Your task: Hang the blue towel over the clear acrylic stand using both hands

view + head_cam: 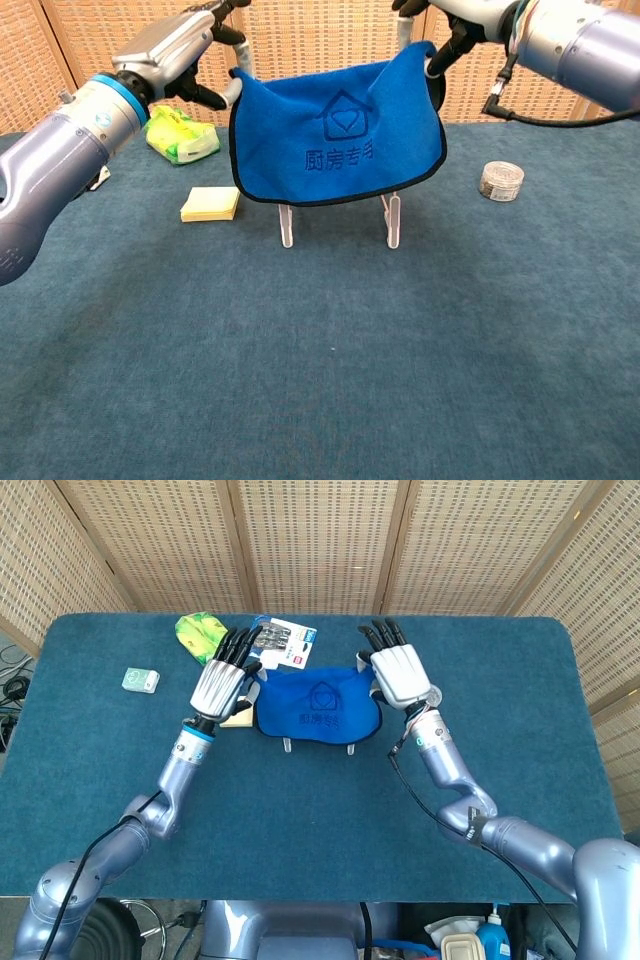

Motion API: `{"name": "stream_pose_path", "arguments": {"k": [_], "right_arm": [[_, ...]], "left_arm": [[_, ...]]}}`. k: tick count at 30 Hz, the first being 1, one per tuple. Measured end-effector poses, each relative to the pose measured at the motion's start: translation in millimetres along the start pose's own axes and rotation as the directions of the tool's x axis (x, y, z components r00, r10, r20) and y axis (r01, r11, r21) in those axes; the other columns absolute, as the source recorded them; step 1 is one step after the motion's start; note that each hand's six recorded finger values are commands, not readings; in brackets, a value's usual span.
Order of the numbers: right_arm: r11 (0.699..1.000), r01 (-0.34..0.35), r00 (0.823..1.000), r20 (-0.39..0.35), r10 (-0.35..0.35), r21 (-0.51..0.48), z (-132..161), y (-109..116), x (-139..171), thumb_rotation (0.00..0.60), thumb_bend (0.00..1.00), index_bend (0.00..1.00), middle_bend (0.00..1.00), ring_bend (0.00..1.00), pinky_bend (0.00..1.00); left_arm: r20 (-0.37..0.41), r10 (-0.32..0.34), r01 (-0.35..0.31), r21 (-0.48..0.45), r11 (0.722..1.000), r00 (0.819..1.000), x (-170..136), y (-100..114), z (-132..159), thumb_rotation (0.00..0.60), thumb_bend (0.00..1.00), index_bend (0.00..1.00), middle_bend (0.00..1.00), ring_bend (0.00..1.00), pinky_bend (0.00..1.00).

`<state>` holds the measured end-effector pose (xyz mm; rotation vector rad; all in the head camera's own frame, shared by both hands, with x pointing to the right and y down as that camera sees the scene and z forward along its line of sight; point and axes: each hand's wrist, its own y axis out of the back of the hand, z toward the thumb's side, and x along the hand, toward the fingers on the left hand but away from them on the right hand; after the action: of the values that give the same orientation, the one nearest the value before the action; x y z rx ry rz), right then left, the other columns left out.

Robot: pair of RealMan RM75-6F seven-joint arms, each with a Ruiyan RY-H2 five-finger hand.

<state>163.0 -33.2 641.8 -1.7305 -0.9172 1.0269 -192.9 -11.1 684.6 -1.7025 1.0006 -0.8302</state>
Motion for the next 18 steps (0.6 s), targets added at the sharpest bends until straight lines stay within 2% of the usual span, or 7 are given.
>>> {"name": "stream_pose_path", "arguments": {"k": [11, 18], "right_arm": [[1.0, -0.021, 1.0, 0.0, 0.021, 0.017, -5.1, -12.4, 1.8, 0.6, 0.67, 0.67, 0.14, 0.0, 0.0], [1.0, 0.001, 1.0, -0.02, -0.001, 0.023, 3.1, -7.8, -0.2, 0.6, 0.67, 0.67, 0.14, 0.0, 0.0]], "left_arm": [[-0.035, -0.031, 0.03, -0.01, 0.999, 0.999, -7.8, -13.8, -8.3, 0.6, 0.7, 0.62, 0.0, 0.0, 0.0], [-0.045, -0.035, 0.034, -0.016, 0.999, 0.998, -10.3, -15.6, -13.1, 0.6, 0.7, 0.62, 0.0, 0.0, 0.0]]}}
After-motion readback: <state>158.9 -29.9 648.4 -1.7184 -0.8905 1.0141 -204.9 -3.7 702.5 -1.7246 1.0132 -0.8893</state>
